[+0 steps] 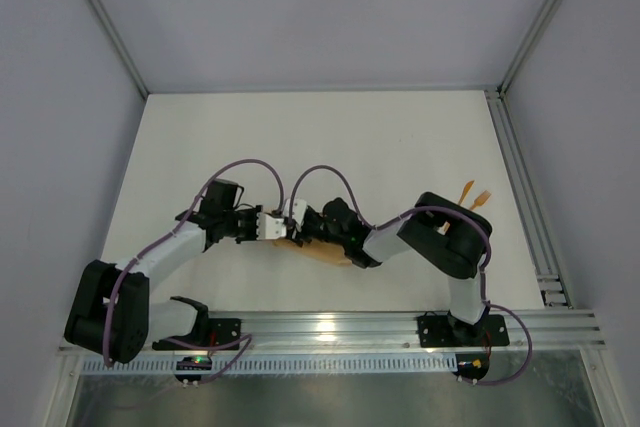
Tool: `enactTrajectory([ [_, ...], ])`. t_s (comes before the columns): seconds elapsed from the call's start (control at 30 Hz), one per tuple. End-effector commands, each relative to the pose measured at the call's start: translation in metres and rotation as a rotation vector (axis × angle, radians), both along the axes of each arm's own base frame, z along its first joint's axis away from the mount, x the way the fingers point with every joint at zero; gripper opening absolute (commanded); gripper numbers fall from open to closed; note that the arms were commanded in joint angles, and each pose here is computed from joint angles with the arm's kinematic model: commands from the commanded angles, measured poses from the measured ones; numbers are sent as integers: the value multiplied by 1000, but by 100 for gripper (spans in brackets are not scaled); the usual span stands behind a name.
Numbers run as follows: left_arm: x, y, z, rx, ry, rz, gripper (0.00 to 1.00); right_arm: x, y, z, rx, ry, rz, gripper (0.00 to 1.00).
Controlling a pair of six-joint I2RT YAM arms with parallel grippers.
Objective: Fold the napkin into a case and place the utensils inside
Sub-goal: Stuff the top corner of the smaller-rectangle-folded napkin into the folded napkin.
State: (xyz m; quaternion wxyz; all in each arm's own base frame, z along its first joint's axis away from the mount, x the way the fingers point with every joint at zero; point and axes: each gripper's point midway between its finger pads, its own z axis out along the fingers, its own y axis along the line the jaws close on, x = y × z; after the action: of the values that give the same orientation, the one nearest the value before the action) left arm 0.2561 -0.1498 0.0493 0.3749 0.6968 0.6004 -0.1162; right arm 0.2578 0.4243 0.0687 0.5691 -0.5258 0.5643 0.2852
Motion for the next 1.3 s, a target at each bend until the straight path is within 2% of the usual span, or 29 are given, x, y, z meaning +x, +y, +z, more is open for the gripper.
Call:
enactTrajectory([
  [0.0,22,-25,36,-145,-91,11,0,-9,3,-16,-45,1,27,52],
  [0.07,22,-24,35,-142,-89,15,0,-9,3,-17,-45,2,25,45],
  [0.1,23,-23,35,-138,-90,22,0,-11,2,-18,-48,5,28,45],
  [0.4,10,-15,25,-75,-102,-54,0,-26,-10,-23,-81,20,70,54],
  [0.7,8,-14,31,-101,-134,-111,0,-20,-13,-29,-88,49,48,54],
  [0.9,-10,-9,22,-75,-129,-210,0,-18,-17,-27,-94,52,38,54],
  [1.27,-2,-11,21,-87,-145,-186,0,-8,3,-14,-62,35,47,54],
])
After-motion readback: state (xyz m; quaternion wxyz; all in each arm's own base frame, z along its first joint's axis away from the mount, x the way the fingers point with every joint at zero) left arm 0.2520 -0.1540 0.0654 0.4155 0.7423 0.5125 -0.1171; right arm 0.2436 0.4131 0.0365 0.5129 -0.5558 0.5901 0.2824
